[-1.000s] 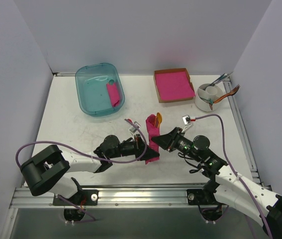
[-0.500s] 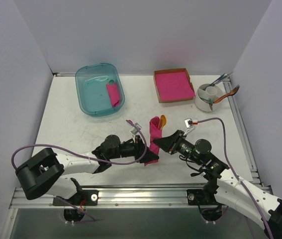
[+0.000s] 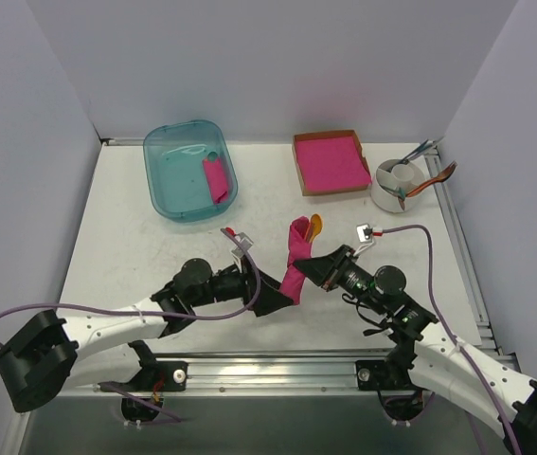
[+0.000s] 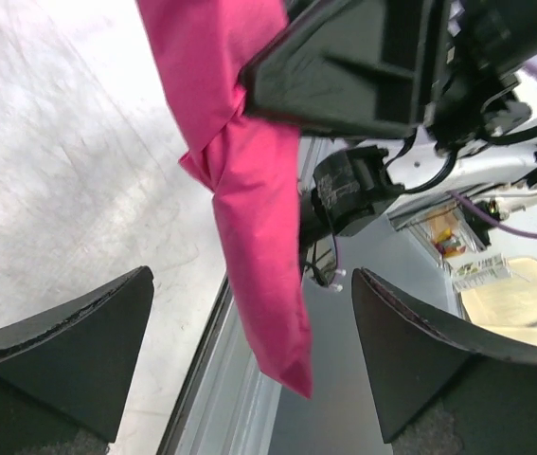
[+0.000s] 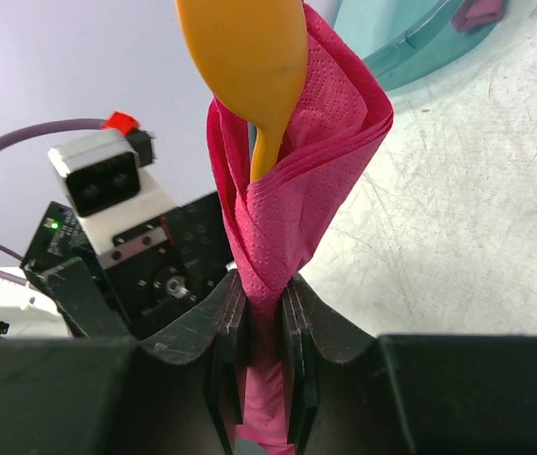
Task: Place the utensils on the paper napkin and roll it up
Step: Roll the napkin.
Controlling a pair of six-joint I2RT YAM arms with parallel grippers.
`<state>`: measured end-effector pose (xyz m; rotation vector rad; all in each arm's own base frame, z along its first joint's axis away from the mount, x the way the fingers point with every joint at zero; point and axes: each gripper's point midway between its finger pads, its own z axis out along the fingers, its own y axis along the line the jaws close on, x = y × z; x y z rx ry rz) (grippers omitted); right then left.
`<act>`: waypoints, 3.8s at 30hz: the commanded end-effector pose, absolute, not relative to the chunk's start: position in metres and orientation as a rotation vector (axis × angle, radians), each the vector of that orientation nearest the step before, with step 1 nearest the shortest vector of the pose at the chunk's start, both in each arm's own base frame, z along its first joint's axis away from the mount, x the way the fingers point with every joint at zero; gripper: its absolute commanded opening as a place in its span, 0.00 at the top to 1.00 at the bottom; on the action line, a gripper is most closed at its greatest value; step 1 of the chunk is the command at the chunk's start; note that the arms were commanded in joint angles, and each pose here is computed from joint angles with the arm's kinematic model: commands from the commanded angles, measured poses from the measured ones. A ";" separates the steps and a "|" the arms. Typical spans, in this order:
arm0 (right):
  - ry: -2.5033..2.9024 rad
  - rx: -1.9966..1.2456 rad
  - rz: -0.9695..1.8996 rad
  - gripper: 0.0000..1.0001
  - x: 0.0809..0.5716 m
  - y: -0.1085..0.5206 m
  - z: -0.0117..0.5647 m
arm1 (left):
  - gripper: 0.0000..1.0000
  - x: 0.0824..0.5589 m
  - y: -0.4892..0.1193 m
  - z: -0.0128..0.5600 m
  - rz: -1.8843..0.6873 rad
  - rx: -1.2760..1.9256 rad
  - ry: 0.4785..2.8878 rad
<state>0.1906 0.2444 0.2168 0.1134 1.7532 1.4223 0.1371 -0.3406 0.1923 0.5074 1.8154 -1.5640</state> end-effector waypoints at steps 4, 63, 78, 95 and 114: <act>1.624 0.089 1.505 1.00 0.192 0.251 0.256 | 0.06 0.160 -0.317 0.225 -1.519 0.420 1.721; 1.713 -0.006 1.376 0.61 0.197 0.276 0.260 | 0.98 0.158 -0.349 0.231 -1.818 0.506 1.647; 1.640 -0.183 1.390 0.19 0.194 0.284 0.268 | 0.98 0.137 -0.347 0.260 -1.992 0.559 1.531; 1.500 -0.201 1.492 0.69 0.190 0.286 0.291 | 0.98 0.121 -0.352 0.267 -2.116 0.585 1.461; 1.600 0.141 1.285 0.80 0.225 0.250 0.261 | 0.95 0.142 -0.368 0.231 -1.872 0.558 1.637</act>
